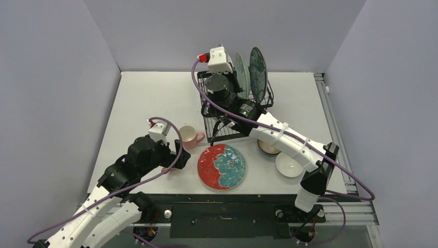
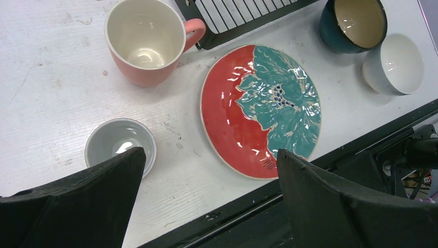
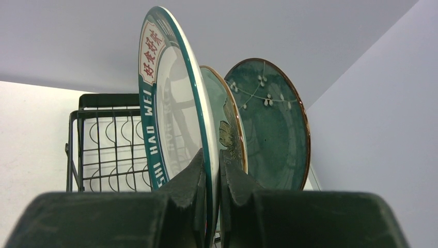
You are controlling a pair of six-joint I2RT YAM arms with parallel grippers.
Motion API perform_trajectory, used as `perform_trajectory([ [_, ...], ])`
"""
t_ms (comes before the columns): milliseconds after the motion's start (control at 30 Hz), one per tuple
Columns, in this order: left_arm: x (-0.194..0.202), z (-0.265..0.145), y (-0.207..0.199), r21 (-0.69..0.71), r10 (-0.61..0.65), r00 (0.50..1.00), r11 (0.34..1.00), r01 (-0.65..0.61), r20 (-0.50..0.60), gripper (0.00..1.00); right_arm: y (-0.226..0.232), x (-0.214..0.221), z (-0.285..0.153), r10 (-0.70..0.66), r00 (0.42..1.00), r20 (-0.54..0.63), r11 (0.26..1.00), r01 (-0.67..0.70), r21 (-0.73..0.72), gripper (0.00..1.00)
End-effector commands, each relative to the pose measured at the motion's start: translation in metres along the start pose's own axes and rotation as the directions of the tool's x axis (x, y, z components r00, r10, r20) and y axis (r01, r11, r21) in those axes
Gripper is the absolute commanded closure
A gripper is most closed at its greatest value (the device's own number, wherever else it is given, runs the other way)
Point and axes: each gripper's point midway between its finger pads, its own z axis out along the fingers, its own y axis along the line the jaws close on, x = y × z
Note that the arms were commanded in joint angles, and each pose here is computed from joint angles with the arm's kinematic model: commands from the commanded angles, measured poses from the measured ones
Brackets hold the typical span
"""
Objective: Load the mixed dishes into the dish rack
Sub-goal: Insert the plate into the dish rack.
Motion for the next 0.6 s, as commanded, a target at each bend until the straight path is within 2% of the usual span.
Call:
perform_trajectory([
  [0, -0.014, 0.002, -0.006, 0.031, 0.006, 0.999, 0.999, -0.007, 0.05, 0.04, -0.008, -0.016, 0.004, 0.057, 0.998, 0.022, 0.998, -0.058, 0.011, 1.0],
  [567, -0.015, 0.007, -0.002, 0.026, -0.004, 0.999, 1.0, 0.003, 0.041, 0.04, 0.001, -0.002, 0.023, 0.041, 0.999, 0.001, 0.999, -0.041, -0.001, 1.0],
])
